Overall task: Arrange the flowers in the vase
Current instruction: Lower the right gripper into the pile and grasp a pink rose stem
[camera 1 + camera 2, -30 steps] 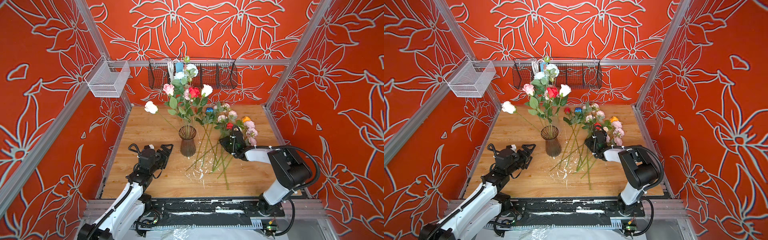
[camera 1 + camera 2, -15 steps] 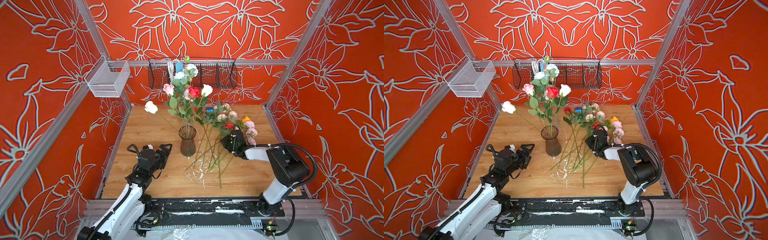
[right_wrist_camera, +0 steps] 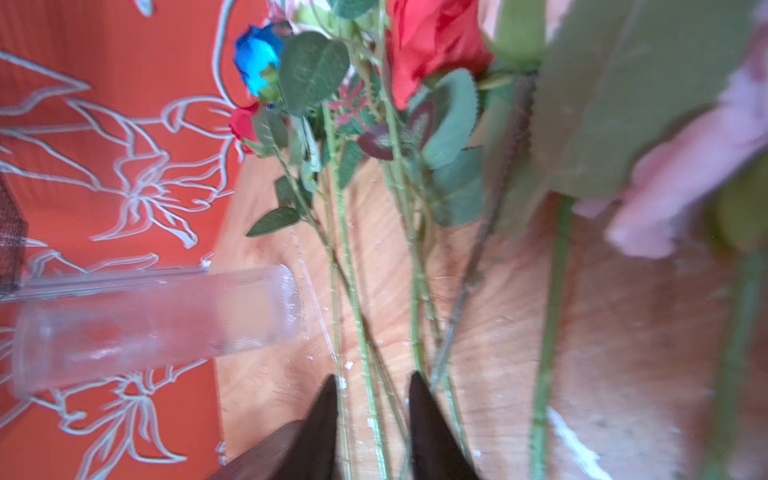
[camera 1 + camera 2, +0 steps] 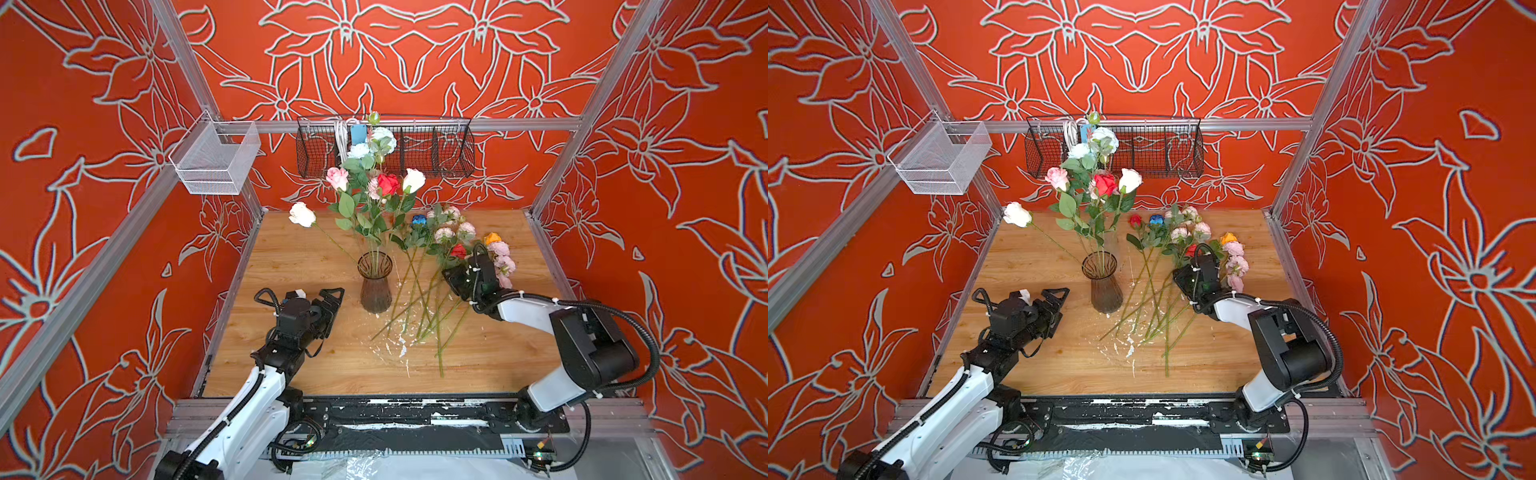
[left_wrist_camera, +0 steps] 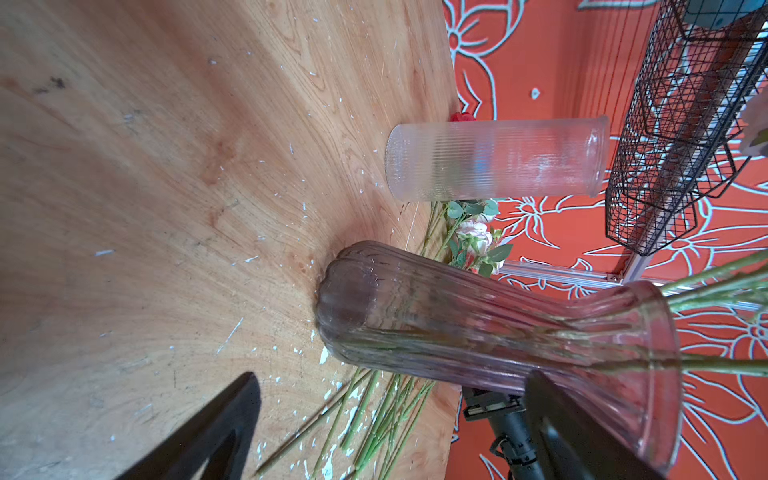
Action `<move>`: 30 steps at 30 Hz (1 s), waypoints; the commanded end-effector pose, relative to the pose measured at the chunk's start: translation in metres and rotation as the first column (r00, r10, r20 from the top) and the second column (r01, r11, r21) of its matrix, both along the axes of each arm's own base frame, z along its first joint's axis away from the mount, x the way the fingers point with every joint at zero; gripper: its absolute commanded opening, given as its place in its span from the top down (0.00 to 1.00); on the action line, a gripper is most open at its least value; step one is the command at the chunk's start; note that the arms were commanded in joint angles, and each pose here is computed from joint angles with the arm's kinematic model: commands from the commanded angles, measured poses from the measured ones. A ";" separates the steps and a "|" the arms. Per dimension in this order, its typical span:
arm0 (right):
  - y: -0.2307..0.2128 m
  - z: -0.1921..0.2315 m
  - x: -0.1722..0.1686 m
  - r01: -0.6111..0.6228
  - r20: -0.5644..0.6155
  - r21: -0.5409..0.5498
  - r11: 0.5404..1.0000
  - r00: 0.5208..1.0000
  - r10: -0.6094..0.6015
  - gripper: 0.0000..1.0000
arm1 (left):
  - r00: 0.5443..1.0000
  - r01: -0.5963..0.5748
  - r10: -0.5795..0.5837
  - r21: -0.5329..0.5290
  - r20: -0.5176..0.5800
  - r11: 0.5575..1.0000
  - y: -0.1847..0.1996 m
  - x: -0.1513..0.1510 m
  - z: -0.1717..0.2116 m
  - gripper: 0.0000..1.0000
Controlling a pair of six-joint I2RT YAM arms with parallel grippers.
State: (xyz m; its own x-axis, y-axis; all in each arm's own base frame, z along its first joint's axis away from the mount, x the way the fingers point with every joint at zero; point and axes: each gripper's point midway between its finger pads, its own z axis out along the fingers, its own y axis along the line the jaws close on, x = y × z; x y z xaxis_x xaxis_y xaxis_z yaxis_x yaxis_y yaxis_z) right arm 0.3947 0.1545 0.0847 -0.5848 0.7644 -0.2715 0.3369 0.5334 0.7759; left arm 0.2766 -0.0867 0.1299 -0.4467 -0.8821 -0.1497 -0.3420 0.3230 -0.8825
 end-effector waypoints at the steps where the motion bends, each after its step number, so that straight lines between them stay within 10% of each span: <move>1: -0.009 -0.023 -0.006 0.030 -0.060 0.016 0.999 0.998 -0.029 0.65 | 1.000 -0.003 0.003 0.003 0.010 1.000 0.000 0.000 0.001 0.01; 13: -0.003 -0.043 0.022 0.015 -0.058 0.034 0.999 0.998 -0.013 0.61 | 1.000 -0.010 0.010 0.010 0.024 1.000 0.003 -0.004 0.002 0.01; 21: -0.007 -0.041 0.018 0.028 -0.051 0.038 0.999 0.998 -0.026 0.93 | 0.999 -0.031 0.030 0.011 0.040 0.999 0.007 -0.004 0.004 0.01; 30: -0.007 0.009 0.010 0.005 0.034 0.056 0.998 0.999 -0.007 0.96 | 0.999 -0.023 0.023 0.002 0.038 1.000 0.004 -0.002 0.005 0.01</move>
State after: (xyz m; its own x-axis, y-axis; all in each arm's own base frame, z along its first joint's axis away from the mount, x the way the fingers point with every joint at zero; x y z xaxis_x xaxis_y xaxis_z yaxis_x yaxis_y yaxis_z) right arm 0.4084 0.1522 0.0715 -0.5848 0.7781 -0.2293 0.3410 0.4923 0.8009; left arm 0.2717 -0.0822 0.1303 -0.4276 -0.8891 -0.1632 -0.3286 0.3210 -0.8882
